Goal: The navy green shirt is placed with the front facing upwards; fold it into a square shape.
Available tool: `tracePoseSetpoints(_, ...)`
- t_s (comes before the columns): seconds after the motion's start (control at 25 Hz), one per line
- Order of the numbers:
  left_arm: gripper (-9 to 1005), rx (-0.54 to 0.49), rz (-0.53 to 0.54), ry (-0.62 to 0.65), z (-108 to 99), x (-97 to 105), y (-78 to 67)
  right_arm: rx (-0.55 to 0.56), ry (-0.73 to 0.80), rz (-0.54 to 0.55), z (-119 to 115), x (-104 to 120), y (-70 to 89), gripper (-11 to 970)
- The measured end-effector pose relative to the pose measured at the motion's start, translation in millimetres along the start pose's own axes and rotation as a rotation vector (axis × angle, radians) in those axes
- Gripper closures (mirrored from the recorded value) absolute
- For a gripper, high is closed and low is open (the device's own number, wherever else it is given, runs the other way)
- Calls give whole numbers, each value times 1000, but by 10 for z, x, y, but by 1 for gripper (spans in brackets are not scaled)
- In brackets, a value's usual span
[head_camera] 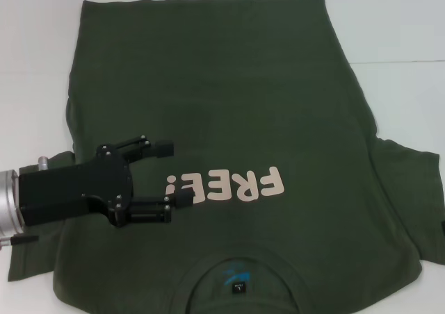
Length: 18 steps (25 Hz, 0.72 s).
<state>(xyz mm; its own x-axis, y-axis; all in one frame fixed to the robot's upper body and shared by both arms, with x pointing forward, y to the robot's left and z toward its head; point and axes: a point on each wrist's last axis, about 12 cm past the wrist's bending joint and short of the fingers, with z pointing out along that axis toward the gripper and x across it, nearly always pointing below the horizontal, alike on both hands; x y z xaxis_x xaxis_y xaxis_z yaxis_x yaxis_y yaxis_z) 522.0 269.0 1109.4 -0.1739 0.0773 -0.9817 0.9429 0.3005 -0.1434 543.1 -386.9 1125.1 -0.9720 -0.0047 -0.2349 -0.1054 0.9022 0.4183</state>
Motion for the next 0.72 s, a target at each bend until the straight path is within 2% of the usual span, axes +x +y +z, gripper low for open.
tracePoseSetpoints(0.44, 62, -12, -2, 9, -7, 12, 16, -18, -12, 7, 81, 4, 14, 246)
tracePoseSetpoints(0.72, 62, -23, -5, 14, -27, 34, 11, -30, -23, 26, 104, -5, 9, 187)
